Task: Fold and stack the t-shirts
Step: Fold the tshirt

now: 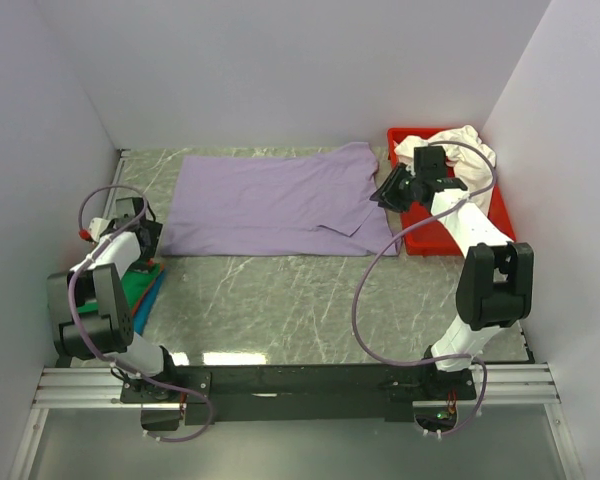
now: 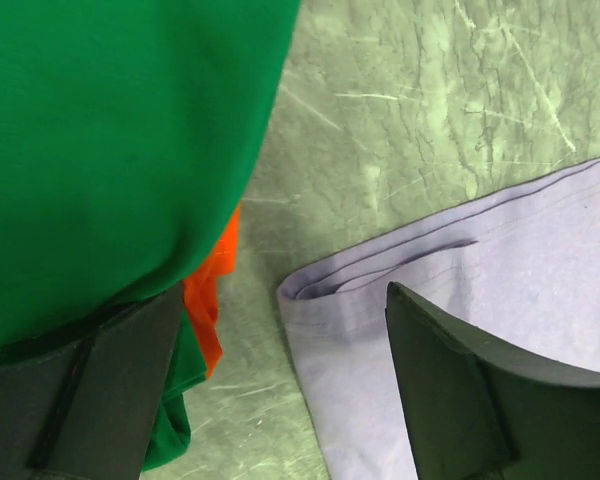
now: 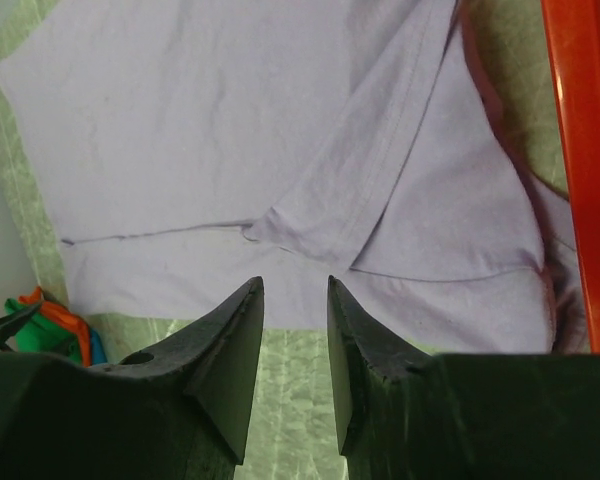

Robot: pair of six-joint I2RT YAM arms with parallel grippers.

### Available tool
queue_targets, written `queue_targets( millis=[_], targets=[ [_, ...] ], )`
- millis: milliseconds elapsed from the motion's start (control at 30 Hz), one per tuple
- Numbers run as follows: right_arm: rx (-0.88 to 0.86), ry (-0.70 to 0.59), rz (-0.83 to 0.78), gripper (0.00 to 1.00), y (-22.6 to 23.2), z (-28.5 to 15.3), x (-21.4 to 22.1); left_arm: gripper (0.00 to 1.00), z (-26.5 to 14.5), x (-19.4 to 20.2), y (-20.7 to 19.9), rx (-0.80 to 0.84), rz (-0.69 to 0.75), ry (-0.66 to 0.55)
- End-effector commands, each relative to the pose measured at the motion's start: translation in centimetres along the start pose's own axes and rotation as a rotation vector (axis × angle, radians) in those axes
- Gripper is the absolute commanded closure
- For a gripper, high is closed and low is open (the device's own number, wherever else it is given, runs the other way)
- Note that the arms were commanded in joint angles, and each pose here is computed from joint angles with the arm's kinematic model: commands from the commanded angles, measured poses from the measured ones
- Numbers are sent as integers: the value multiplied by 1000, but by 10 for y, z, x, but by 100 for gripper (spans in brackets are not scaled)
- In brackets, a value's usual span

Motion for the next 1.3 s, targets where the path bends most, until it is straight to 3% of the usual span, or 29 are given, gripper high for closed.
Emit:
queue_targets(
  millis=[0, 333, 733, 933, 1133, 1267],
  targets=[
    [-47, -45, -52, 61, 12, -14, 0, 12, -6, -10, 11, -10, -17, -55],
    [18, -7, -107, 62, 11, 7, 29, 15, -34, -17, -48, 151, 54, -62],
    [30, 49, -145, 62, 26, 40, 55, 26, -12, 3, -100, 56, 105, -5],
    [32, 69, -148, 63, 29, 53, 61, 31, 2, 10, -114, -49, 129, -31],
    [28, 88, -148, 64, 28, 60, 67, 49, 19, 15, -121, -120, 142, -37],
    [36, 96, -148, 64, 25, 64, 69, 51, 25, 15, -118, -160, 142, -42]
  ],
)
Point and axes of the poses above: each gripper's point midway between its finger pads, its own z axis out along the fingers, its own y axis along the line the jaws close on, x = y × z, the point moved 6 cm from there along -z, back along the fingers, and after that the axes turned 8 degrees about z, right-handed, at the moved point
